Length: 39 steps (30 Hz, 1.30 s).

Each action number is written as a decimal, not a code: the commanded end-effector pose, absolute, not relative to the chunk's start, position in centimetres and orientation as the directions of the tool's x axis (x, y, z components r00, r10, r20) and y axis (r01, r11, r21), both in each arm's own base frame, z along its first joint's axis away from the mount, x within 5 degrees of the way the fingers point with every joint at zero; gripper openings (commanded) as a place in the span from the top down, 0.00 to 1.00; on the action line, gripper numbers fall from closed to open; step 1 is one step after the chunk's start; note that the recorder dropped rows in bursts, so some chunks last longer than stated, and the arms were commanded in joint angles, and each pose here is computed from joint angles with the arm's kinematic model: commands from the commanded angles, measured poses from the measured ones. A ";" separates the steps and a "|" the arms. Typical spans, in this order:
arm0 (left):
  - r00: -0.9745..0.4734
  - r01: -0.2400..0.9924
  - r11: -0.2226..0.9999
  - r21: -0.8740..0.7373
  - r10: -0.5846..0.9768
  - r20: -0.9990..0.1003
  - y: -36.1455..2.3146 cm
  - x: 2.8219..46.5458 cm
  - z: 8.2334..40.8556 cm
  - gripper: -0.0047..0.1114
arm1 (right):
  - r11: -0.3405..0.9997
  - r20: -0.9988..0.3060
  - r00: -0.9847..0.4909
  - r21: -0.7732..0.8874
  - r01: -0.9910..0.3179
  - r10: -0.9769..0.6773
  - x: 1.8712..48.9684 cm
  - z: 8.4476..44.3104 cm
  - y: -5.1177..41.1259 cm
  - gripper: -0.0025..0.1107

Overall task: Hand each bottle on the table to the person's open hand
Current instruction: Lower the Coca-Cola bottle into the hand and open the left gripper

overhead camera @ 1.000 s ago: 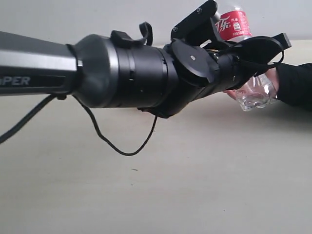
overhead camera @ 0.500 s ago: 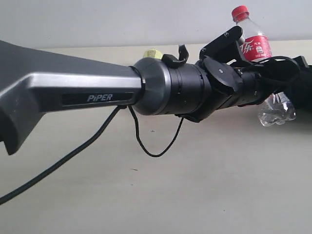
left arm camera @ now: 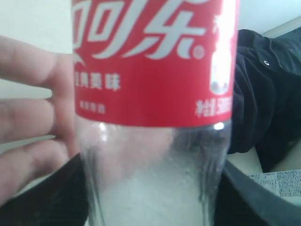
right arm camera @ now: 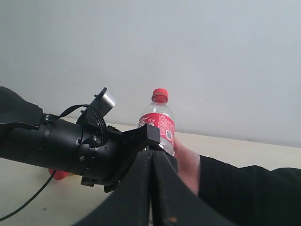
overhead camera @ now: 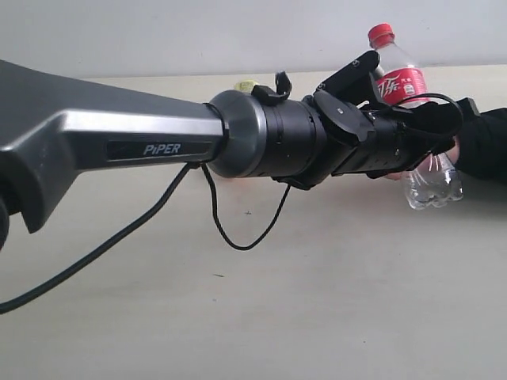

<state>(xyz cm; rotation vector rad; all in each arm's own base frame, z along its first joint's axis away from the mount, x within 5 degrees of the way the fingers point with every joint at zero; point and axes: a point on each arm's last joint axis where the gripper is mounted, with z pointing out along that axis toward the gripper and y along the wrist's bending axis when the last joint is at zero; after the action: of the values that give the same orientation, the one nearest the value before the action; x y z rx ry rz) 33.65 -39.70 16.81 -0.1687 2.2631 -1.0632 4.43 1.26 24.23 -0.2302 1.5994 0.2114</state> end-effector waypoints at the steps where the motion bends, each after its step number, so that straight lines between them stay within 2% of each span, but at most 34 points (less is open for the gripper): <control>1: -0.778 0.141 0.670 -0.729 -0.380 -0.500 -39.6 34.0 17.1 0.36 | 0.962 -0.999 -0.035 -0.007 -0.274 -0.017 4.4 24.1 1.3 0.98; 22: -0.775 0.144 0.649 -0.747 -0.396 -0.493 -39.6 34.3 18.1 0.36 | 0.962 -0.999 -0.035 -0.007 -0.274 -0.017 4.4 24.1 1.3 0.98; 34: -0.778 0.192 0.602 -0.775 -0.388 -0.494 -38.9 34.2 21.7 0.37 | 0.962 -0.999 -0.035 -0.007 -0.274 -0.017 4.4 24.1 1.3 0.98; 36: -0.780 0.206 0.597 -0.775 -0.379 -0.498 -38.5 34.4 22.3 0.41 | 0.962 -0.999 -0.035 -0.007 -0.274 -0.017 4.4 24.1 1.3 0.98; 39: -0.793 0.214 0.581 -0.785 -0.366 -0.487 -38.0 34.7 23.0 0.58 | 0.962 -0.999 -0.035 -0.007 -0.274 -0.017 4.4 24.1 1.3 0.98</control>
<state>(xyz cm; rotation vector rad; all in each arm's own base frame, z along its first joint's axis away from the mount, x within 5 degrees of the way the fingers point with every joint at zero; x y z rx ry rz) 34.40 -38.57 21.60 -0.1530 2.1963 -1.1656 4.43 1.26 24.23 -0.2302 1.5994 0.2114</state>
